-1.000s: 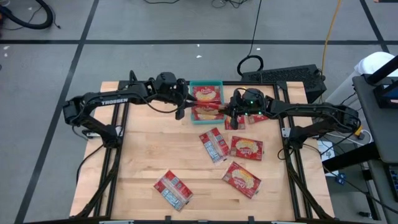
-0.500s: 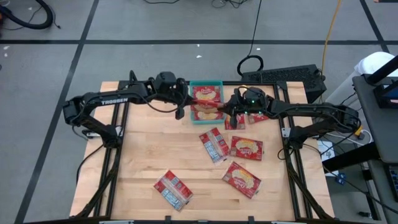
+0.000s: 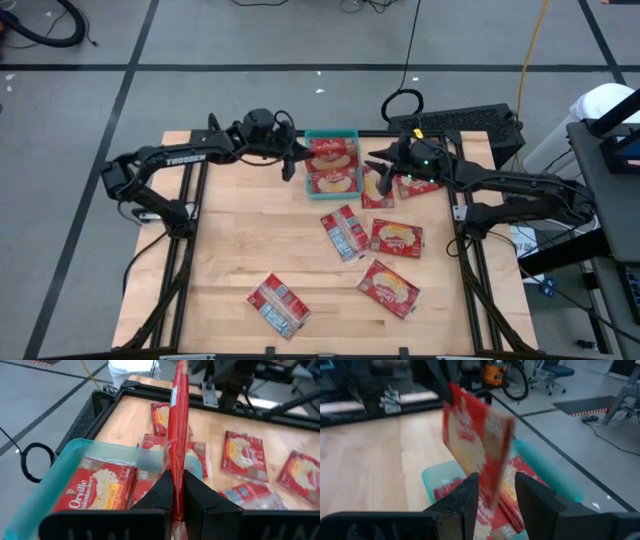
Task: Sort popcorn bags into baskets
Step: Put the red popcorn bag into the blue bin
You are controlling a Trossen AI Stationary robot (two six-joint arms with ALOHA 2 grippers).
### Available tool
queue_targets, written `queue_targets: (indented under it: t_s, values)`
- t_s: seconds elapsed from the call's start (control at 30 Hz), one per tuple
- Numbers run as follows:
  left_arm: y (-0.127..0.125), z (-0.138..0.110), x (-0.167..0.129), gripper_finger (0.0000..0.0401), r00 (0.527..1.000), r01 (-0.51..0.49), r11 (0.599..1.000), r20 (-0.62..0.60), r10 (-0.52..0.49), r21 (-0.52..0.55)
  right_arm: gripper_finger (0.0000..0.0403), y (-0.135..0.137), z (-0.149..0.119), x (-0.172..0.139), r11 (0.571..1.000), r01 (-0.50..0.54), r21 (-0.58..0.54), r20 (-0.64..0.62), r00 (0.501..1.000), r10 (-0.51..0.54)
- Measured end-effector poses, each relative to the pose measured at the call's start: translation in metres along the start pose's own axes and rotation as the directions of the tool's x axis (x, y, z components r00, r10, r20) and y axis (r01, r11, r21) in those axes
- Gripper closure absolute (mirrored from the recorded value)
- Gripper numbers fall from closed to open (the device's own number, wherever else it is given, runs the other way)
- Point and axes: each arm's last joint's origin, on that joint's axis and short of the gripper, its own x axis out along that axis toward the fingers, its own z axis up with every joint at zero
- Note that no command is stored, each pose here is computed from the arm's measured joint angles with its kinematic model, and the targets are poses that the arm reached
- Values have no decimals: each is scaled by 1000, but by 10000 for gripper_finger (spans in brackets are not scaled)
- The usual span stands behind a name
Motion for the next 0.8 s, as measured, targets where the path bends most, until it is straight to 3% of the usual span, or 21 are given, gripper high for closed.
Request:
queue_targets:
  t_s: [0.33, 0.57, 0.8]
  values:
    - [8, -39, 40, 376, 994, 47, 994, -92, -56, -94, 278, 13, 2, -3, 998, -52, -24, 12, 999, 52]
    - [11, -53, 52, 384, 989, 51, 990, -133, -68, -128, 277, 16, 2, -3, 997, -66, -26, 16, 998, 67]
    - [9, -59, 60, 343, 987, 59, 985, -136, -81, -162, 277, 16, 3, -3, 998, -64, -27, 32, 997, 65]
